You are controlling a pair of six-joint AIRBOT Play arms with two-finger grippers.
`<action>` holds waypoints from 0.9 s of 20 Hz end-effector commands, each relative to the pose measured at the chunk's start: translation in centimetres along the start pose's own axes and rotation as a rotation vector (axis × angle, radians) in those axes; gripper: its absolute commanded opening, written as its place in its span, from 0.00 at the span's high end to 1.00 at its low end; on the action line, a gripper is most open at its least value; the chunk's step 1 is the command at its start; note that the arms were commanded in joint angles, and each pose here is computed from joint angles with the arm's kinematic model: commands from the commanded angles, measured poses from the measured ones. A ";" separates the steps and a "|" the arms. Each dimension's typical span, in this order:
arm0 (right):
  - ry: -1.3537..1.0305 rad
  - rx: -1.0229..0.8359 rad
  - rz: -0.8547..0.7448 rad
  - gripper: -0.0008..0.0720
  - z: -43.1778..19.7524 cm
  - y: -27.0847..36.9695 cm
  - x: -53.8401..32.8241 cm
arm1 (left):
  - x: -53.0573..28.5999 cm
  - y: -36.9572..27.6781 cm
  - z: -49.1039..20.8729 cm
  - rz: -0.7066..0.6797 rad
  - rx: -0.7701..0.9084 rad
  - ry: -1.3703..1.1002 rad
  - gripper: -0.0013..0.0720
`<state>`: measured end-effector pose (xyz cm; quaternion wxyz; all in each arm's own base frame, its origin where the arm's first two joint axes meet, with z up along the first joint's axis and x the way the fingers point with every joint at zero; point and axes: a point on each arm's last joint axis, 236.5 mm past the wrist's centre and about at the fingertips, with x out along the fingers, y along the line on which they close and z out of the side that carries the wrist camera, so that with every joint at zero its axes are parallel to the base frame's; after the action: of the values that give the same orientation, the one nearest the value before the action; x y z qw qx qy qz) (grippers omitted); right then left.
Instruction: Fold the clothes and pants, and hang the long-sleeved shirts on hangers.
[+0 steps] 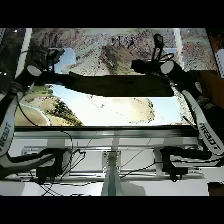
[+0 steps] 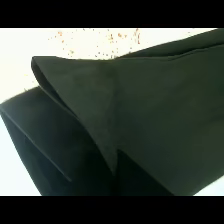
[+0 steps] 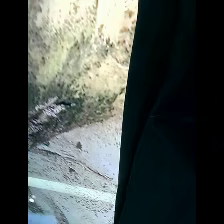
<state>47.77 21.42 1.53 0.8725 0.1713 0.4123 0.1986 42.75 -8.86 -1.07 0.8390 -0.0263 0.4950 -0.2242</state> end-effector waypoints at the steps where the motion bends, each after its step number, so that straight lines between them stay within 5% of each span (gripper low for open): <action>1: 0.090 -0.051 0.064 0.98 -3.8 4.7 2.9 | -8.6 -1.0 1.4 0.082 0.182 0.045 0.97; 8: 0.305 -0.128 0.292 0.98 -14.7 21.0 7.9 | -19.7 -5.7 4.9 0.162 0.297 -0.227 0.97; 12: 0.314 -0.237 0.421 0.98 -17.8 29.6 6.5 | -19.6 -8.2 5.7 0.057 0.267 -0.280 0.97; 15: 0.308 -0.385 0.404 0.98 -16.9 29.6 5.4 | -18.2 -10.7 7.0 -0.092 0.201 -0.314 0.97; 18: 0.313 -0.592 0.190 0.98 -12.4 21.5 5.3 | -15.1 -14.0 8.4 -0.255 0.145 -0.309 0.97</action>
<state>33.97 49.24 1.20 0.7736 0.0325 0.4512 0.4437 38.00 -13.05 19.03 0.8863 0.0027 0.3446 -0.3094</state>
